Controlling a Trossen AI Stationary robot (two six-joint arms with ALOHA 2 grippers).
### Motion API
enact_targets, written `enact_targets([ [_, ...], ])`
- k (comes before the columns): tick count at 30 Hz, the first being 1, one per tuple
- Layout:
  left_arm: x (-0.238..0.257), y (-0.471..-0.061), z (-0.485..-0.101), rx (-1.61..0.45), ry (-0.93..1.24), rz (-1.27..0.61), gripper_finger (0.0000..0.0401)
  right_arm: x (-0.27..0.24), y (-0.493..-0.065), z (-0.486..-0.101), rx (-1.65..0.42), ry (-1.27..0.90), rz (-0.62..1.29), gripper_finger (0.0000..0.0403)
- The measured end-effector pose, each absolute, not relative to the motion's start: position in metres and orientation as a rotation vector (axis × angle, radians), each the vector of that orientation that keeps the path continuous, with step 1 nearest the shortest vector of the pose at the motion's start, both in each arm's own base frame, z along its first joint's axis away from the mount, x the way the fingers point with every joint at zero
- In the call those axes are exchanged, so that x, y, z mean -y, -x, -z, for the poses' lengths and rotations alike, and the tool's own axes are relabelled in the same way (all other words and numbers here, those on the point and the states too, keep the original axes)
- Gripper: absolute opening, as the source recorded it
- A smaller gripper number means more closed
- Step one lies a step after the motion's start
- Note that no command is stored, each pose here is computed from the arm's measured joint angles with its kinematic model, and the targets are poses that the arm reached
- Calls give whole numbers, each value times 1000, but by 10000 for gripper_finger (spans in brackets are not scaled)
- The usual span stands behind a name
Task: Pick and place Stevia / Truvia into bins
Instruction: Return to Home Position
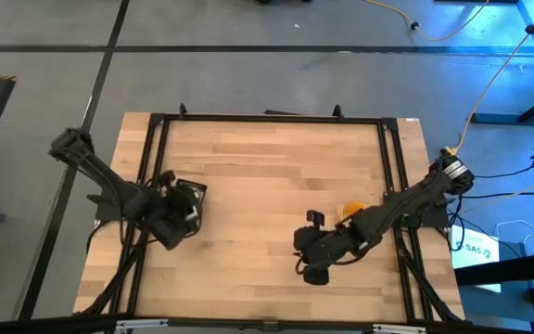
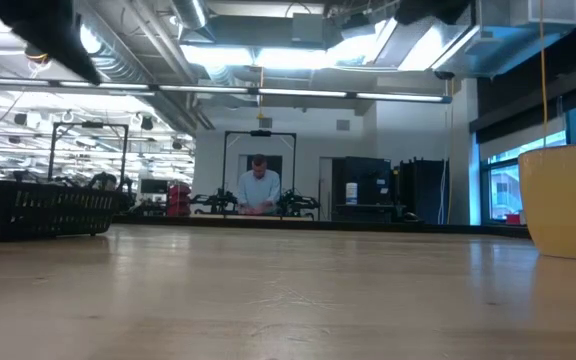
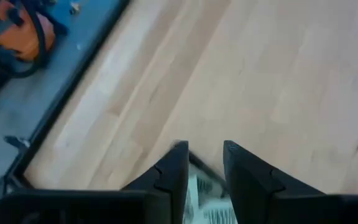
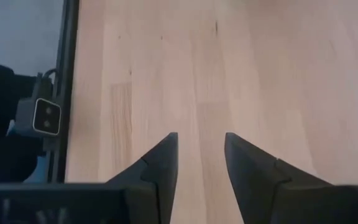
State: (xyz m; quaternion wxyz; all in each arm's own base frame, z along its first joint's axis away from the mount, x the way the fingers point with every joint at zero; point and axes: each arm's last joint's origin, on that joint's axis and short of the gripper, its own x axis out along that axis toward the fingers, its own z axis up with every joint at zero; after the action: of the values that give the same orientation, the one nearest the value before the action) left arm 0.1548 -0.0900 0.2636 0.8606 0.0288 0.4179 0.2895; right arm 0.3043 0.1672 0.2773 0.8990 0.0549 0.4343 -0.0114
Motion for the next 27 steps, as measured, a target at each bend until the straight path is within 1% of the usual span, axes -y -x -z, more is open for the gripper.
enact_targets([
  [3,87,-152,-270,-825,-29,-606,96,-159,-302,-286,-883,-111,25,135],
  [8,87,-150,-271,-830,74,-609,97,-143,-287,-301,-836,-101,14,135],
  [11,87,-153,-272,-781,81,-621,94,-129,-272,-303,-769,-139,10,135],
  [14,88,-160,-275,-722,55,-596,92,-117,-254,-298,-681,-156,-7,135],
  [17,86,-170,-282,-680,44,-533,94,-107,-237,-285,-583,-172,-42,135],
  [20,82,-179,-293,-638,57,-426,97,-93,-224,-270,-489,-199,-40,135],
  [24,71,-187,-304,-503,89,-255,97,-74,-209,-255,-411,-241,-27,135],
  [27,58,-187,-310,-342,123,-158,94,-62,-198,-249,-358,-234,-17,135],
])
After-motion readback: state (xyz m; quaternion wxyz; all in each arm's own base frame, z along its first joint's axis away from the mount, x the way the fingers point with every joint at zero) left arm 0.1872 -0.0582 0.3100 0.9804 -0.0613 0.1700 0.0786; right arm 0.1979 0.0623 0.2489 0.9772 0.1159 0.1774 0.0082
